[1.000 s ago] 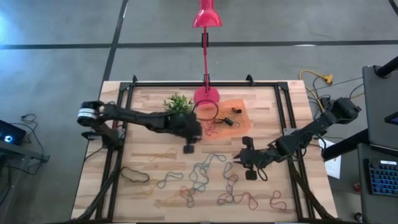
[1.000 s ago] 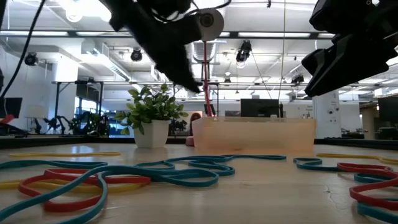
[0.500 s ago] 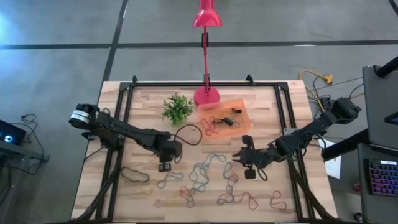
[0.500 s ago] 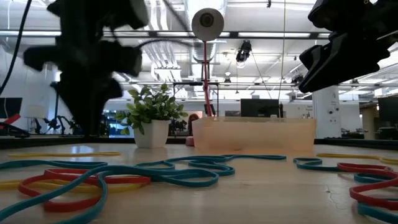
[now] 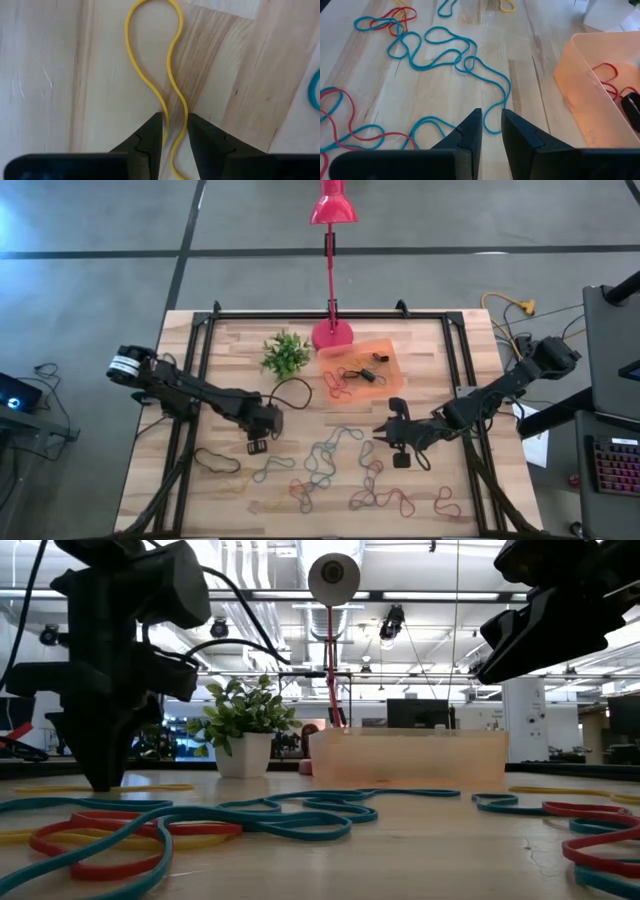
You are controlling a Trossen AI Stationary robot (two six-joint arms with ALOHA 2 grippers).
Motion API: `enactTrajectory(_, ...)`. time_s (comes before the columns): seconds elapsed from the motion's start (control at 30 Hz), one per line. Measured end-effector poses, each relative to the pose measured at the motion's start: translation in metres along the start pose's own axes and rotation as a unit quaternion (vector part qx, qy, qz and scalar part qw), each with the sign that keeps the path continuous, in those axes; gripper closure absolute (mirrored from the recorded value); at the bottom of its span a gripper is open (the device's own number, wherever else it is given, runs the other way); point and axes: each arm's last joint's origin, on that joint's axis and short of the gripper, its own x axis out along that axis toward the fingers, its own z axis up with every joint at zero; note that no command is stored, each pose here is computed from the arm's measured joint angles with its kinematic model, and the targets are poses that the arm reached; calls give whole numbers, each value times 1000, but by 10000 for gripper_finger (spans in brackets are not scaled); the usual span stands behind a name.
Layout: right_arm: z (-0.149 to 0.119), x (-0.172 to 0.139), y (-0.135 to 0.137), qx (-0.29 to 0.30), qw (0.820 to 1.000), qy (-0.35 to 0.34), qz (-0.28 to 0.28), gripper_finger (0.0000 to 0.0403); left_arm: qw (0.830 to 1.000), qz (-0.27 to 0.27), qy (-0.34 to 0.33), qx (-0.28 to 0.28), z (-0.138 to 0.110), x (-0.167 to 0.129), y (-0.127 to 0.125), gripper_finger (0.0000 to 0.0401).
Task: Pick and place rubber bands into bin
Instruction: Put the top left yellow rubberband into the orange container
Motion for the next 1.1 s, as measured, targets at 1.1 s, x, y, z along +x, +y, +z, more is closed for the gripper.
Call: enactTrajectory(1.1,0,0,0,1,1000,-1,1,342,979,-67,-181,71,36,-15,-17,401)
